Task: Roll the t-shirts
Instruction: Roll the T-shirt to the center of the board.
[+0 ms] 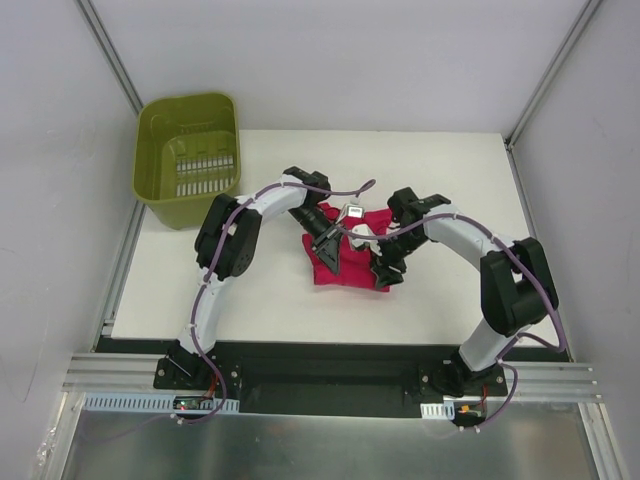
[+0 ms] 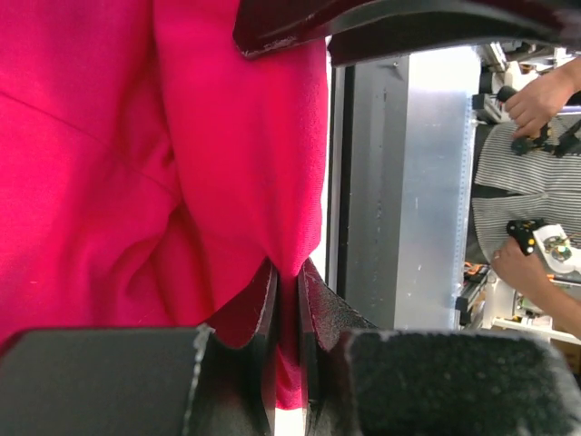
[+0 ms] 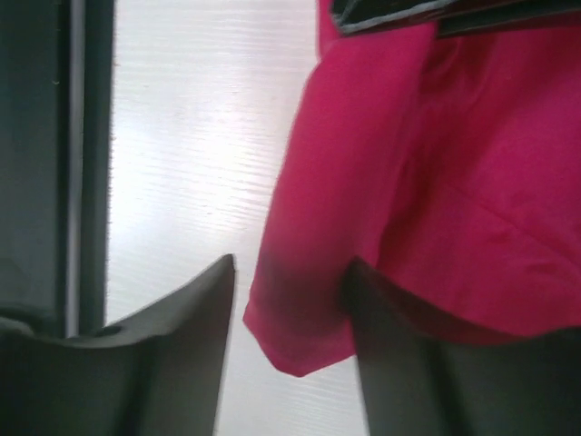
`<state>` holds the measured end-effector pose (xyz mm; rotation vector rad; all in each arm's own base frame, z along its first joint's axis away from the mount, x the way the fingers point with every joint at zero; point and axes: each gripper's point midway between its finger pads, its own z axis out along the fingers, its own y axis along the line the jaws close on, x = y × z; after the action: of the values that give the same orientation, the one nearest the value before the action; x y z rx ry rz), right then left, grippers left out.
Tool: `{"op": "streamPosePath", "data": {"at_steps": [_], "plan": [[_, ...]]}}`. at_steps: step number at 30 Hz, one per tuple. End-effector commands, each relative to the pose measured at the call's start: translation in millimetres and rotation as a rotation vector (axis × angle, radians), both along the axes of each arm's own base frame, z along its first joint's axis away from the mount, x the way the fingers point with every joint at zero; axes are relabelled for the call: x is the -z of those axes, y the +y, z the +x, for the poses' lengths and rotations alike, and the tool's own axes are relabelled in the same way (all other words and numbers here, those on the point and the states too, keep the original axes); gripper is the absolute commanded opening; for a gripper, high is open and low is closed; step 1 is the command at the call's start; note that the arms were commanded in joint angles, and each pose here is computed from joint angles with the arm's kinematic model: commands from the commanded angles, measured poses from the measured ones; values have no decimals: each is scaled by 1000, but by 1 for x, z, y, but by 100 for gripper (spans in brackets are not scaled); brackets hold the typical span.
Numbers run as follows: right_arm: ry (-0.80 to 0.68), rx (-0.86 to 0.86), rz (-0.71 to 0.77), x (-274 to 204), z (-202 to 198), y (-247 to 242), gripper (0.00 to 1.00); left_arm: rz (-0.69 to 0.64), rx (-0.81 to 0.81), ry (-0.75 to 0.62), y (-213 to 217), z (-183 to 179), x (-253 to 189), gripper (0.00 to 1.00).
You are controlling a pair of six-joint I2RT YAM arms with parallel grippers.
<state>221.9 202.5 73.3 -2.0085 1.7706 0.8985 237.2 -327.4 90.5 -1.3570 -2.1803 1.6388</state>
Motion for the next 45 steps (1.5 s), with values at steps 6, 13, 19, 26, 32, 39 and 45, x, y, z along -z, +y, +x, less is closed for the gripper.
{"op": "streamPosePath", "data": {"at_steps": [6, 13, 19, 26, 32, 39, 45], "plan": [[168, 72, -16, -4, -26, 5, 85, -88, -22, 58, -4, 7, -22, 0], [114, 167, -118, 29, -21, 7, 58, -112, -35, 107, -2, 0, -21, 0], [247, 143, -97, 16, -43, -1, 10, -94, -55, 146, 6, -2, -14, 0], [552, 93, -76, -13, -34, -21, 5, -56, -75, 239, 22, -5, -7, 0], [731, 29, -105, -23, -29, -24, 8, -31, -69, 284, 23, -5, 3, 0], [766, -20, -123, -16, -45, -22, 23, 18, -78, 308, 29, 3, 23, 0], [582, 151, 55, -40, -8, -9, 96, -15, -87, 285, 25, 9, 11, 0]]}}
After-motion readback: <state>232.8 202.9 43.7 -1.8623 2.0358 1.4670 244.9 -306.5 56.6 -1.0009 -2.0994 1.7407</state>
